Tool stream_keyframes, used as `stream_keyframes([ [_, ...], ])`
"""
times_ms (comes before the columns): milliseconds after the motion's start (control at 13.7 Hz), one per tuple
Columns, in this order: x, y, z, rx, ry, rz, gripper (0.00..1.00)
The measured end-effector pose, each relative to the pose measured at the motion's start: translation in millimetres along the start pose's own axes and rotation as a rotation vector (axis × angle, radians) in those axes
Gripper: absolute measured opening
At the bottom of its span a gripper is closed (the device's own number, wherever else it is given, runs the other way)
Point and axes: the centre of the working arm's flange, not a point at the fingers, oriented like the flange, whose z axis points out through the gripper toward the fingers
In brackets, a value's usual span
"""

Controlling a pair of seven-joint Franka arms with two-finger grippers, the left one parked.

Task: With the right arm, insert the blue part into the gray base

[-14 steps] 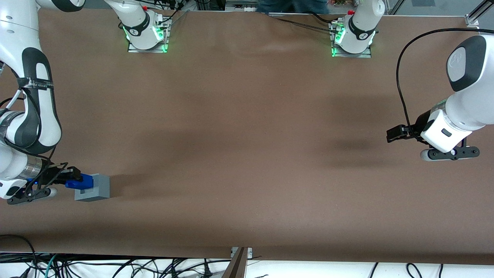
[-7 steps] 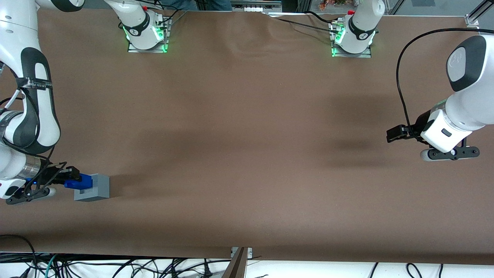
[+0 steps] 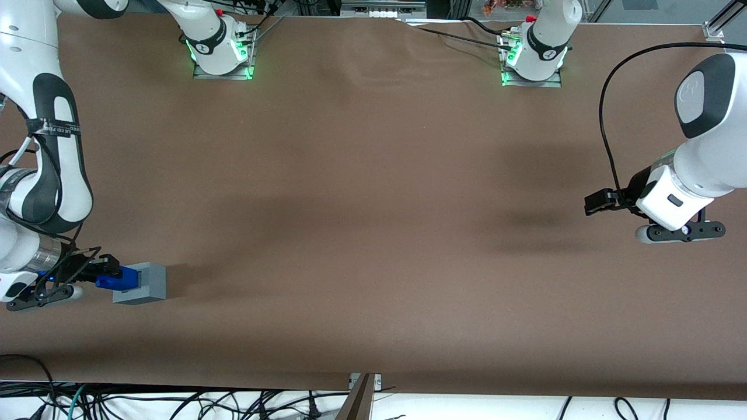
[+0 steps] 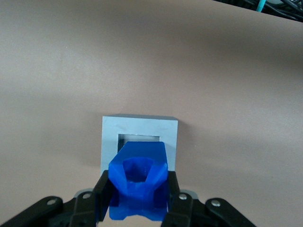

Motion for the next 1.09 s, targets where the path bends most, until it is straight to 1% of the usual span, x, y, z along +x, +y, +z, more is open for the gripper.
stream_keyframes([
  [219,2.4,-4.9,0.3,0.001,0.004,0.019,0.5],
  [291,3.1,-8.2,2.1,0.004,0.001,0.019,0.5],
  [364,2.3,-11.2,11.3,0.011,-0.012,0.018,0.5],
  [874,3.8,-13.1,15.4,0.012,-0.013,0.017,0.5],
  [947,3.5,-13.0,16.7,0.012,-0.015,0.018,0.54],
  [1093,3.6,-12.9,20.8,0.013,-0.016,0.018,0.73],
])
